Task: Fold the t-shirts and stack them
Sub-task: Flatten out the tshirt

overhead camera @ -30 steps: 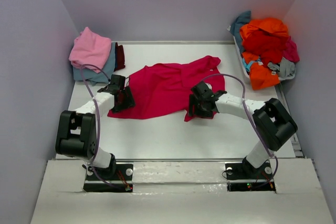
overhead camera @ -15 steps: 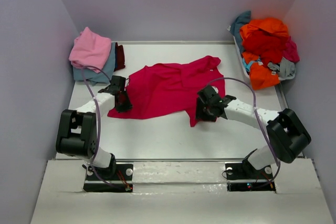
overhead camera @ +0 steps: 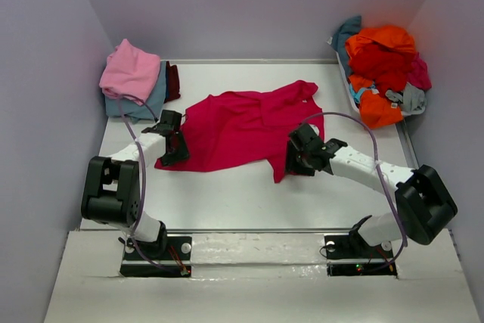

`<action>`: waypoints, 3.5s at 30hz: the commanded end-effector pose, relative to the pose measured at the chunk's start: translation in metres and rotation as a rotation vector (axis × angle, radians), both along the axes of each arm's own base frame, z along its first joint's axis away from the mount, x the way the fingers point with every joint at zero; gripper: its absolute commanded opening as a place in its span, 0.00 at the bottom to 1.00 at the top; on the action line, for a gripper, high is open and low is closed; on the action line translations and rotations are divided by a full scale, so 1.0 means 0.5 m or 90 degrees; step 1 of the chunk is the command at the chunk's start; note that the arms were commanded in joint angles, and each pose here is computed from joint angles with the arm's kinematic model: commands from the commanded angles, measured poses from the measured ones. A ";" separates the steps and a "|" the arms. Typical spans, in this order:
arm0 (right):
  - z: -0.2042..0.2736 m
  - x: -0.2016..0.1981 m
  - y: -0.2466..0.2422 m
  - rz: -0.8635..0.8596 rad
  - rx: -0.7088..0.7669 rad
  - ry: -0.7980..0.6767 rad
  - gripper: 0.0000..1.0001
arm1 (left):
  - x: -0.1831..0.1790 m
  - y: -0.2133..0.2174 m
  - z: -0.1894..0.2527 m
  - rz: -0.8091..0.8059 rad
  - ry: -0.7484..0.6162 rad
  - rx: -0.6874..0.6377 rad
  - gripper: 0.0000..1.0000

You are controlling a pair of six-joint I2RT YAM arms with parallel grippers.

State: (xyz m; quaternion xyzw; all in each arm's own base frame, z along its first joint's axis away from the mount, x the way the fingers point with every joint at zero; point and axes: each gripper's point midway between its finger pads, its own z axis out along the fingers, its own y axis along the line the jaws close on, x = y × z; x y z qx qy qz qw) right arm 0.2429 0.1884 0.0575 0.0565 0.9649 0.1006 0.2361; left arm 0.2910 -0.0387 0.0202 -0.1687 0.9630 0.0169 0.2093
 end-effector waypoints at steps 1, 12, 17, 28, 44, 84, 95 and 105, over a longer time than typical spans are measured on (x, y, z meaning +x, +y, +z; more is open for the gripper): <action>0.018 0.003 0.010 0.011 0.013 -0.021 0.55 | 0.003 0.044 0.031 0.033 -0.003 0.072 0.60; 0.035 -0.007 0.000 0.022 0.016 -0.035 0.56 | -0.017 0.044 -0.035 0.028 0.081 0.082 0.52; 0.042 -0.007 0.002 0.021 0.023 -0.041 0.56 | -0.028 0.027 -0.065 0.019 0.097 0.052 0.51; 0.027 -0.003 -0.004 0.018 0.003 -0.033 0.56 | -0.036 0.002 -0.072 -0.002 0.100 0.008 0.16; -0.058 0.057 0.040 0.008 -0.015 -0.011 0.56 | -0.023 -0.021 -0.018 -0.018 0.058 -0.035 0.06; -0.037 0.094 0.071 0.012 -0.009 -0.018 0.50 | -0.021 -0.026 -0.017 -0.026 0.047 -0.042 0.06; -0.033 0.071 0.052 0.004 -0.012 -0.012 0.10 | -0.019 -0.033 0.011 -0.018 0.023 -0.061 0.06; 0.097 0.025 -0.021 -0.044 -0.008 -0.074 0.07 | -0.006 -0.041 0.120 -0.009 -0.070 -0.088 0.06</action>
